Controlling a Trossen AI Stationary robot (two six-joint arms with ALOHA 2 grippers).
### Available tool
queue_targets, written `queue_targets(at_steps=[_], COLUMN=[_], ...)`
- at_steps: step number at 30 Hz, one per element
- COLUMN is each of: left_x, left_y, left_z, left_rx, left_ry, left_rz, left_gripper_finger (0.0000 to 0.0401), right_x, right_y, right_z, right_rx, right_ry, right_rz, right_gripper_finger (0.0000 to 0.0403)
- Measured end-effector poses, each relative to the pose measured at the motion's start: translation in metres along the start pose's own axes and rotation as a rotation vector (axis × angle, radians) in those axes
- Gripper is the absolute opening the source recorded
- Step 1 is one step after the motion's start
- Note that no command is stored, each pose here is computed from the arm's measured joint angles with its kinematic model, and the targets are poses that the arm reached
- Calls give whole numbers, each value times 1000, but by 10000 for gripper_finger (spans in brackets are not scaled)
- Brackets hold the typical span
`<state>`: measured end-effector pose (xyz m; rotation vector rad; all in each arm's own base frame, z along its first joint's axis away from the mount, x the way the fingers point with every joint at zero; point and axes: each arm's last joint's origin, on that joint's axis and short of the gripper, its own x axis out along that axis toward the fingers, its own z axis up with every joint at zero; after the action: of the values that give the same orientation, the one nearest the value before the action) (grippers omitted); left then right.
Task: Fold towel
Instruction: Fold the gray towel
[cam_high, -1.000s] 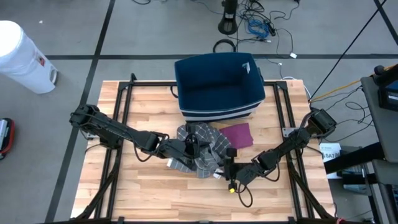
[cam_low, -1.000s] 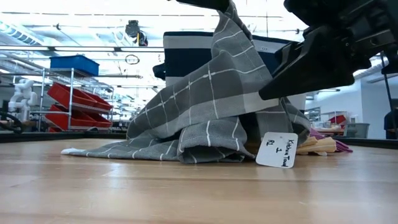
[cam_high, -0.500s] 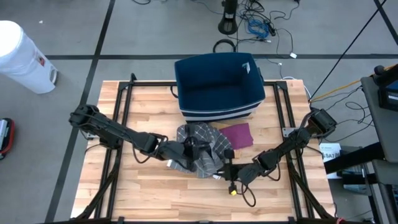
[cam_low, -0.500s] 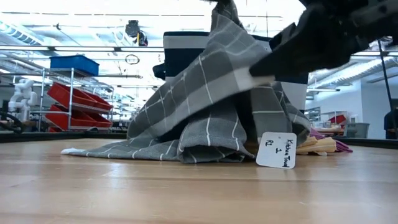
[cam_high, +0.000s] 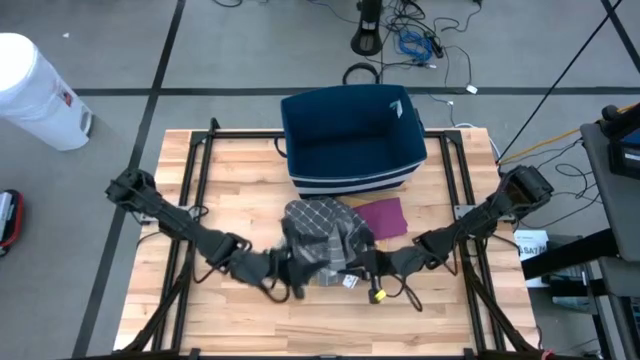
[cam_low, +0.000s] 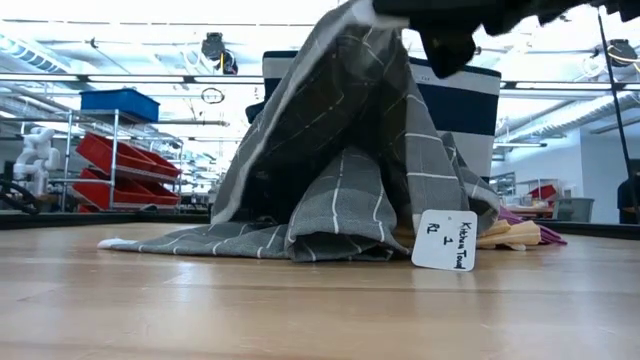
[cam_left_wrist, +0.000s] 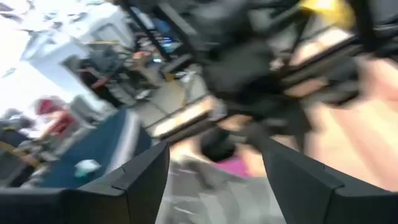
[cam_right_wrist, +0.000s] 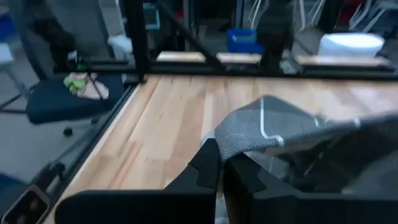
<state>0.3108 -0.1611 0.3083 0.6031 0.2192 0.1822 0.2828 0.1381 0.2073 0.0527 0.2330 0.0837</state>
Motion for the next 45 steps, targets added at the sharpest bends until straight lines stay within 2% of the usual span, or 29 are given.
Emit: queue_targets(at_steps=[3, 7, 14, 16, 19, 21, 25, 33, 37, 41, 45], left_x=[-7, -10, 13, 16, 14, 13, 17, 26, 27, 29, 29], left_y=[-15, -29, -60, -63, -60, -58, -57, -52, -49, -52, -52], left_z=[-2, -5, -30, -33, -31, -32, -32, -35, -36, -33, -33], left_rx=[-12, -23, 58, 53, 39, 49, 54, 8, 16, 7, 2], left_ry=[20, 46, 162, 178, 219, 240, 225, 231, 241, 184, 183], left_rz=[-57, -80, -3, 63, 267, 324, 275, 318, 342, 225, 228], left_gripper_finger=[262, 248, 221, 219, 218, 218, 218, 212, 169, 120, 107], right_x=[-2, -2, 1, 1, 1, 1, 1, 2, 2, 2, 3], right_y=[-5, -15, -28, -31, -31, -31, -32, -33, -34, -34, -37], right_z=[9, 19, 29, 29, 30, 30, 32, 32, 31, 29, 29], right_rx=[6, 29, 68, 74, 77, 77, 80, 88, 93, 89, 91], right_ry=[-43, -104, -176, -181, -189, -188, -208, -208, -196, -178, -174], right_rz=[-9, -34, -53, -58, -58, -59, -59, -66, -68, -89, -110], right_gripper_finger=[0, 0, 0, 0, 0, 0, 0, 0, 0, 0, 0])
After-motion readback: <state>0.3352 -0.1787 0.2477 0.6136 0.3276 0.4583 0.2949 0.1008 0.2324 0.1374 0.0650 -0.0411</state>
